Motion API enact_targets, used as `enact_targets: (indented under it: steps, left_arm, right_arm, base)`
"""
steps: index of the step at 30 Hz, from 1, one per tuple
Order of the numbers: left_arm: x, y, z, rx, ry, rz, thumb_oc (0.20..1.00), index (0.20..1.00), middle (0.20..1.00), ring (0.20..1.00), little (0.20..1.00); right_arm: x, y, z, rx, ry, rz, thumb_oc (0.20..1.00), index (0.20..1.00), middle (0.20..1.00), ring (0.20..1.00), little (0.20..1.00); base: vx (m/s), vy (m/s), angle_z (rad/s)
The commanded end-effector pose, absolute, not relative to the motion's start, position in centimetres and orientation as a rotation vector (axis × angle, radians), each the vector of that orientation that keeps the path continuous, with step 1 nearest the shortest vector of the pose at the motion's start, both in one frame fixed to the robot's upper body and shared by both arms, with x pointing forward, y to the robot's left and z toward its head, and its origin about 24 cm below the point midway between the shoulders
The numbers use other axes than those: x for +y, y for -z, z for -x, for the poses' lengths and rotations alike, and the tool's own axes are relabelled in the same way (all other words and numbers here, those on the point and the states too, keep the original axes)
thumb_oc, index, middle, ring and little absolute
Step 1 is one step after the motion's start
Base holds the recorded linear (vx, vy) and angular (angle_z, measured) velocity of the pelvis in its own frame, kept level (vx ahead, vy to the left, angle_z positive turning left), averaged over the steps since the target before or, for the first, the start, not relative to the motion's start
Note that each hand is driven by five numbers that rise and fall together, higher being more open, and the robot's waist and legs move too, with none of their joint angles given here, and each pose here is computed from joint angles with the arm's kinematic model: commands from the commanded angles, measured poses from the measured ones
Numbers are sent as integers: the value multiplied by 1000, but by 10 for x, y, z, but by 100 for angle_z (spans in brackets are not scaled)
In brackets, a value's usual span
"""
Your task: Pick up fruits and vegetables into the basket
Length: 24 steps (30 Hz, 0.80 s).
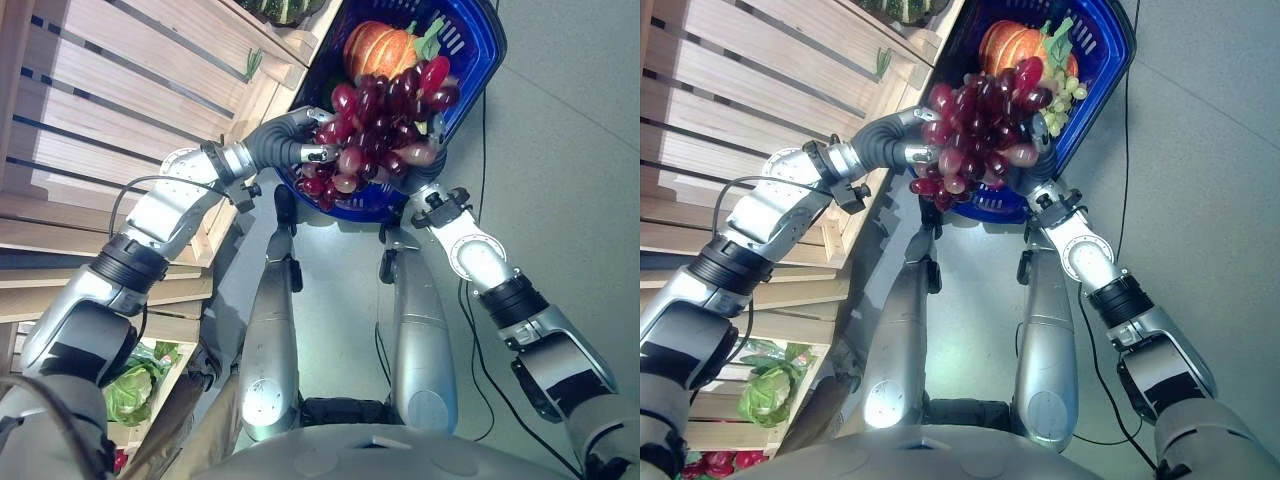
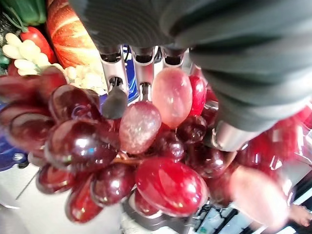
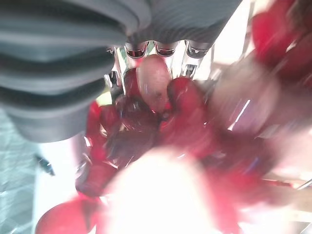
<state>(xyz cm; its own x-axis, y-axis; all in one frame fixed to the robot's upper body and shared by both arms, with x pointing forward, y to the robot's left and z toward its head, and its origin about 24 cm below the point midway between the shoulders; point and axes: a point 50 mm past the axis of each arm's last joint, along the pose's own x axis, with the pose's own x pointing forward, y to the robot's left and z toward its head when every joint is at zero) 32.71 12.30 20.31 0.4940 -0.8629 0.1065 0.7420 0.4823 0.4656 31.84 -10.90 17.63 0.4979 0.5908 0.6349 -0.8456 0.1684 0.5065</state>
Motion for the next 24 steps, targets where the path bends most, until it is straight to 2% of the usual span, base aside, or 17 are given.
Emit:
enact_targets:
  steps: [1, 8, 11, 12, 13, 14, 15, 17, 19, 20, 21, 22, 24]
  left_arm:
    - [121, -212, -322, -392, 1015, -464, 200, 200, 200, 200, 200]
    - [125, -209, -327, -385, 937, -498, 200, 200, 200, 200, 200]
    - [127, -210, -329, -385, 903, -493, 385, 385, 385, 385, 385]
    - [128, -210, -329, -386, 896, -488, 410, 410, 410, 410, 410]
    - [129, -210, -329, -392, 883, -477, 517, 517, 517, 517, 517]
    - [131, -210, -329, -398, 878, -468, 533, 533, 533, 533, 533]
    - [131, -210, -328, -401, 881, -461, 517, 517, 517, 517, 517]
    - [130, -208, -327, -407, 891, -459, 429, 429, 429, 429, 429]
    - [129, -207, -327, -407, 894, -458, 426, 426, 426, 426, 426]
    - [128, -208, -327, -406, 891, -456, 451, 451, 451, 451, 451]
    - [128, -208, -328, -411, 870, -446, 539, 539, 539, 539, 539]
    - [129, -207, -329, -406, 846, -436, 1000, 1000, 1000, 1000, 1000]
    - [132, -206, -330, -414, 815, -414, 1000, 1000, 1000, 1000, 1000]
  right_arm:
    - [-94, -211, -300, -494, -1239, -1009, 200, 200, 200, 200, 200]
    - [-93, -212, -300, -509, -1236, -1034, 200, 200, 200, 200, 200]
    - [-93, -213, -300, -510, -1235, -1043, 200, 200, 200, 200, 200]
    - [-93, -213, -300, -510, -1234, -1045, 200, 200, 200, 200, 200]
    - [-94, -212, -300, -509, -1230, -1048, 200, 200, 200, 200, 200]
    - [-94, -212, -300, -508, -1228, -1052, 200, 200, 200, 200, 200]
    - [-94, -212, -299, -507, -1226, -1060, 200, 200, 200, 200, 200]
    - [-94, -210, -300, -506, -1216, -1065, 200, 200, 200, 200, 200]
    - [-95, -209, -301, -504, -1211, -1076, 200, 200, 200, 200, 200]
    - [-95, -209, -301, -504, -1209, -1083, 200, 200, 200, 200, 200]
    - [-95, -209, -301, -502, -1212, -1095, 200, 200, 200, 200, 200]
    - [-95, -208, -301, -500, -1212, -1104, 200, 200, 200, 200, 200]
    - [-95, -207, -301, -498, -1207, -1113, 200, 200, 200, 200, 200]
  base:
    - [0, 0, 0]
    - [0, 0, 0]
    - [0, 0, 0]
    - [0, 0, 0]
    - [0, 0, 0]
    - [0, 0, 0]
    - [0, 0, 0]
    - [0, 0, 0]
    - [0, 0, 0]
    - [0, 0, 0]
    - [0, 0, 0]
    - [0, 0, 0]
    - [0, 0, 0]
